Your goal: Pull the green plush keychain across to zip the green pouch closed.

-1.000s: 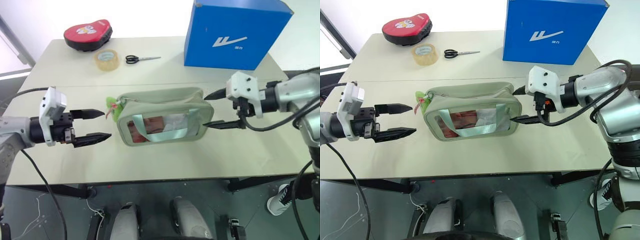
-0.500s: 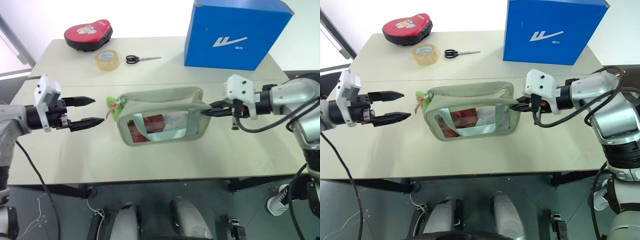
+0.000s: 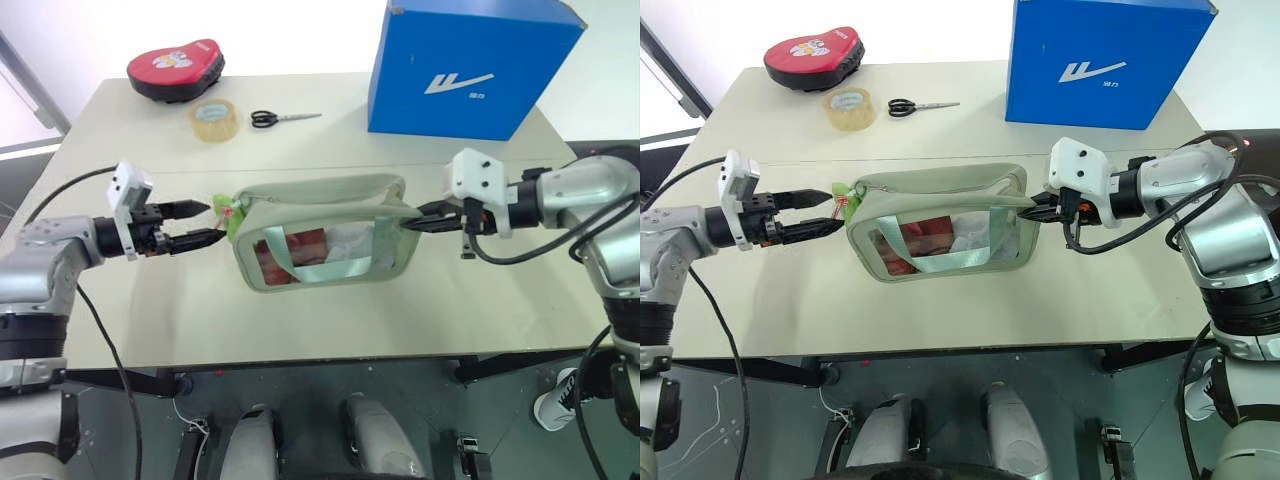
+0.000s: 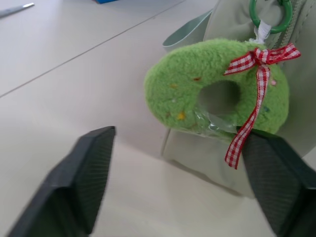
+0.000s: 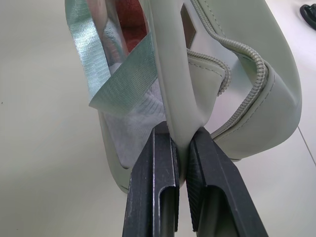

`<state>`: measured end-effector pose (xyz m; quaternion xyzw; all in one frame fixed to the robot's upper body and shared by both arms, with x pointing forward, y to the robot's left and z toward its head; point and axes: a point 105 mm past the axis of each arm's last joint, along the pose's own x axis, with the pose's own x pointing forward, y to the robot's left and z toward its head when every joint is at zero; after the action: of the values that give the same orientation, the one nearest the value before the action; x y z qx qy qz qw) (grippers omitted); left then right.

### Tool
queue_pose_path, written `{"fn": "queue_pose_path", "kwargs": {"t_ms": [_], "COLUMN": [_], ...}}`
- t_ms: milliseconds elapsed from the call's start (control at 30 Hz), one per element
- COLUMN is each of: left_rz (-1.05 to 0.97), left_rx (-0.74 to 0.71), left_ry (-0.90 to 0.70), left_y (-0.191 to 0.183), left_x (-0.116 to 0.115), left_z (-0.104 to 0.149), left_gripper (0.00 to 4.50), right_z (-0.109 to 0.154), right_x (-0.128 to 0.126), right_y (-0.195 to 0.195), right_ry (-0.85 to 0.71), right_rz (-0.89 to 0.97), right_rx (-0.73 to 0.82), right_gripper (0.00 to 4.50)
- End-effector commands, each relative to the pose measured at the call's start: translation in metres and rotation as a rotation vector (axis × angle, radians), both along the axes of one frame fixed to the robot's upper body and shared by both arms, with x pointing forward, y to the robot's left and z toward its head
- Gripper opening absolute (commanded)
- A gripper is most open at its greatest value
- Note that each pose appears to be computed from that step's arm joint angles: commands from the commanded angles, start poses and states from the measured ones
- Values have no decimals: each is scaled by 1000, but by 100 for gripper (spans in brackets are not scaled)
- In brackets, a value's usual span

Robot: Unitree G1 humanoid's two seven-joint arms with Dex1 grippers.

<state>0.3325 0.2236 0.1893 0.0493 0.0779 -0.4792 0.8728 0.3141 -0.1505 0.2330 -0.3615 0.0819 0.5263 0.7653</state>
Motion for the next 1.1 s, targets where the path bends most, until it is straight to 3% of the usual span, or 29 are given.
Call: {"fn": "queue_pose_path", "kwargs": {"t_ms": [33,167,600,733,867,1100], "left_rz": [-34,-50,-47,-45,-5,48], "left_rx": [-48,-85,-88,-135,-141,-177], "left_ry": [-32,-30,6,59,56,80], "left_y": [-6,-13,-8,-7,-4,-8], "left_x": [-1,1,-9,-15,-11,8], "left_z": [12,13,13,15,10,-1], "left_gripper": [203,7,7,127,341,341], "right_z": [10,10,10,9,9,10], "right_x": [-2,-1,-1,0,-1,-2], "right_y": [5,5,4,4,5,5], "right_ry": [-41,-39,-33,-33,-32,-32], "right_rz": [25,19,7,4,8,13], "right_rx": [-1,0,7,9,10,9], "right_gripper": [0,0,0,0,0,0]}}
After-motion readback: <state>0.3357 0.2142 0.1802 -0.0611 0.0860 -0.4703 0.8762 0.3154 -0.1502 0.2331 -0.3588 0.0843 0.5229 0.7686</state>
